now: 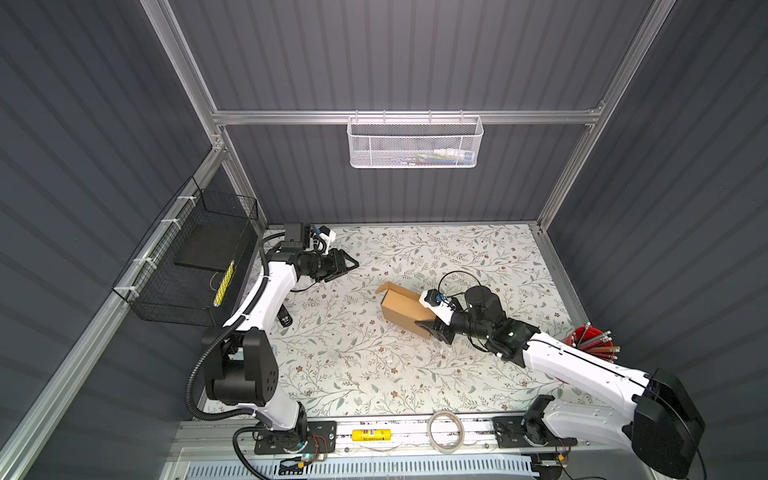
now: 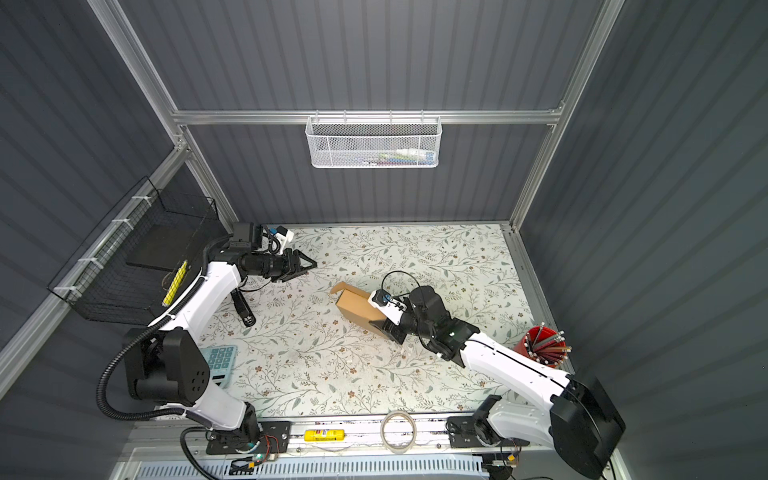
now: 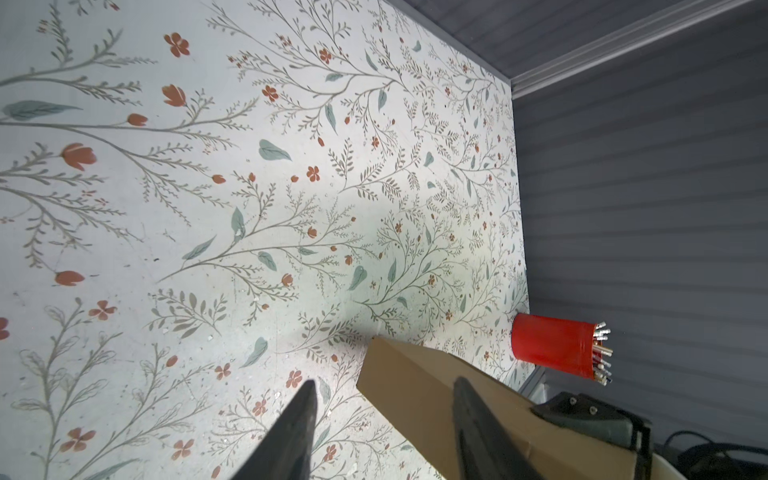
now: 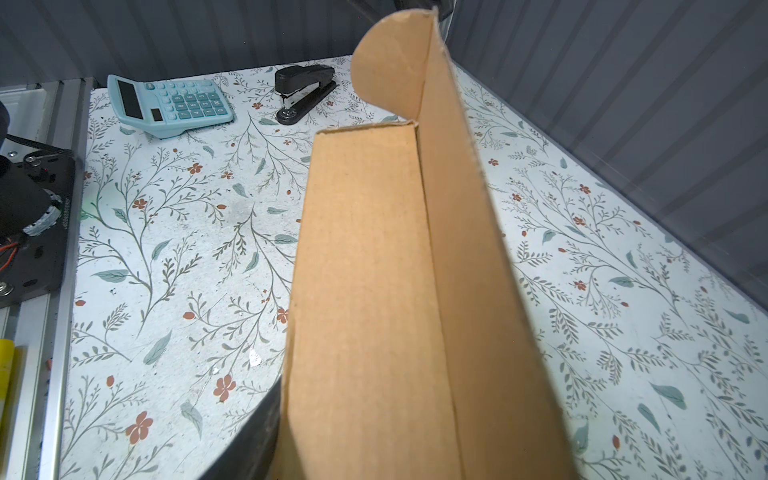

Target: Fold the paper box

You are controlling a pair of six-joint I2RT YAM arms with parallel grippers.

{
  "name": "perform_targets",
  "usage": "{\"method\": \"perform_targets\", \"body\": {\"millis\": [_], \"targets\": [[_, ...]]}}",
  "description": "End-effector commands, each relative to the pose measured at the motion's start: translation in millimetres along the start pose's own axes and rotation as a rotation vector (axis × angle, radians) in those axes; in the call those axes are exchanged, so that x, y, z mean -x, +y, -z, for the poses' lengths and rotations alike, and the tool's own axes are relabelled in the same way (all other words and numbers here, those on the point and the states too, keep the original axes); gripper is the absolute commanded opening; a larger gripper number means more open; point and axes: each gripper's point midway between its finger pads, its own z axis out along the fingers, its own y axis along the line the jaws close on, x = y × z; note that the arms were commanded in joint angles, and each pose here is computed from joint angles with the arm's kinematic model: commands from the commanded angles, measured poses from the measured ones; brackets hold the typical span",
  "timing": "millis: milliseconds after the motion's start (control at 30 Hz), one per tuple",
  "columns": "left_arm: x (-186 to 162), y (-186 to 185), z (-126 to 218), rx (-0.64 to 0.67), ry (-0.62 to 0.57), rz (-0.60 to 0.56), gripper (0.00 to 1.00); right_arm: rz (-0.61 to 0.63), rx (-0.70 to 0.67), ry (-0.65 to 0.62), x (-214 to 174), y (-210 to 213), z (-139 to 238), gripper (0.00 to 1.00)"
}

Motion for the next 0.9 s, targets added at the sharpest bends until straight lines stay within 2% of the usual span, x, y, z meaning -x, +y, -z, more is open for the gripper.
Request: {"method": "perform_targets", "body": {"millis": [0,200,400,600,867], "targets": [[-10.8,-25.4,9.2,-0.057,-0.013,-0.150,0.53,-0.017,0.055,-0.012,7.8,4.3,-1.4,0.43],[-32.6,-52.5,23.9,-0.078,-0.012,-0.288,0.54,-0.033,0.081,0.001,2.9,3.1,-5.8,0.43],[-56.1,-69.7,34.2,-0.088,0.029,-0.369,0.54,-0.045,0.090,0.003,-2.0,0.1,-11.6,0.43],[-78.9,-64.3,35.5,-0.061,0.059,-0.430,0.54,-0.048,0.095,-0.003,-3.0,-2.2,-13.6,0.43],[-90.2,-52.3,18.2,-0.007,0.079,-0.438,0.52,-0.047,0.103,0.000,-5.9,-0.9,-14.5,0.43]]}}
